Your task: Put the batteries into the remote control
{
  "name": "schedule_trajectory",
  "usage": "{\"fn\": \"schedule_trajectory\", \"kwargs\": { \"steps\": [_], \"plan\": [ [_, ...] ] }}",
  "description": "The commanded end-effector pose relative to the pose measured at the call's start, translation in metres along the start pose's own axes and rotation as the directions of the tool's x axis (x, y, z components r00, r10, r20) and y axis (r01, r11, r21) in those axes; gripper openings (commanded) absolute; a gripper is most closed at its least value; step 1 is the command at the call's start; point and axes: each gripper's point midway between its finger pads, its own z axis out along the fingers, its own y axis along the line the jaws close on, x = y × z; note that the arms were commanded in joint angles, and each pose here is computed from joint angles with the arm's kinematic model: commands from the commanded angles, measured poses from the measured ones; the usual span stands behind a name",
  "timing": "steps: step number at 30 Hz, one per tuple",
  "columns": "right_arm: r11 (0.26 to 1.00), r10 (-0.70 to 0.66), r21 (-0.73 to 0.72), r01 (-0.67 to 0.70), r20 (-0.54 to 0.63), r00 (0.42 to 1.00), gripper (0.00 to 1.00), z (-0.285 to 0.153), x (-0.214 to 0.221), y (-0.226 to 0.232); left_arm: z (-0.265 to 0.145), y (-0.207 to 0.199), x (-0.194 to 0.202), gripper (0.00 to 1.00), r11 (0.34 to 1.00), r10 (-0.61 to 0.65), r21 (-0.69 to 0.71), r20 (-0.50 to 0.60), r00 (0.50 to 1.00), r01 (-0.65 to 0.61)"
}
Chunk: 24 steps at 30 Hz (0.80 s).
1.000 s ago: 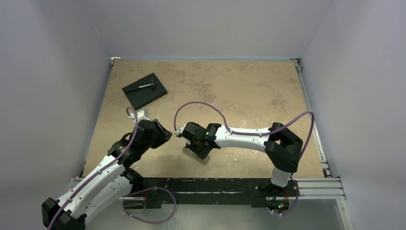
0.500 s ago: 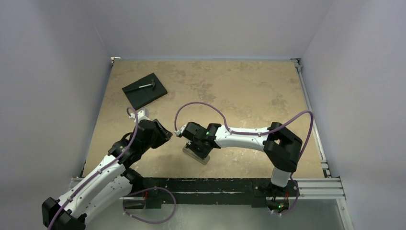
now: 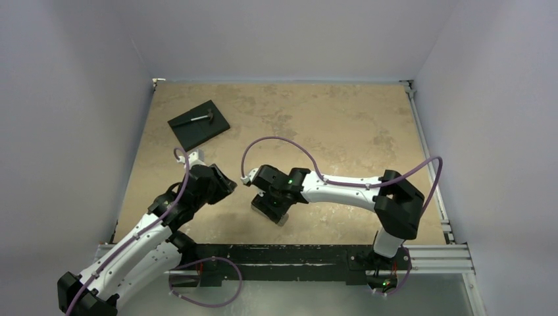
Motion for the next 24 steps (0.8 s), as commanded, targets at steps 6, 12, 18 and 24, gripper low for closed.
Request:
{"fn": "schedule_trajectory", "kwargs": {
  "steps": [6,12,18,24],
  "plan": [
    [0.998,-0.032,-0.051,0.036,0.075,0.997,0.78,-0.009,-0.013,0.007,-0.010,-0.005,-0.011,0.53,1.000,0.017,0.006,0.032,0.999,-0.017],
    [0.998,-0.033,-0.051,0.037,0.077,0.996,0.84,0.006,-0.012,0.006,-0.014,-0.004,-0.014,0.69,1.000,0.022,-0.011,0.030,0.999,-0.022],
    [0.998,-0.027,-0.048,0.030,0.057,0.998,0.99,0.020,-0.004,0.006,-0.018,0.000,-0.015,0.81,0.999,0.019,-0.027,0.033,0.999,-0.019],
    [0.999,-0.013,-0.031,0.014,0.039,0.999,0.99,0.031,0.005,0.002,-0.022,0.002,-0.015,0.86,0.999,0.004,-0.035,0.037,0.999,-0.003]
  ]
}}
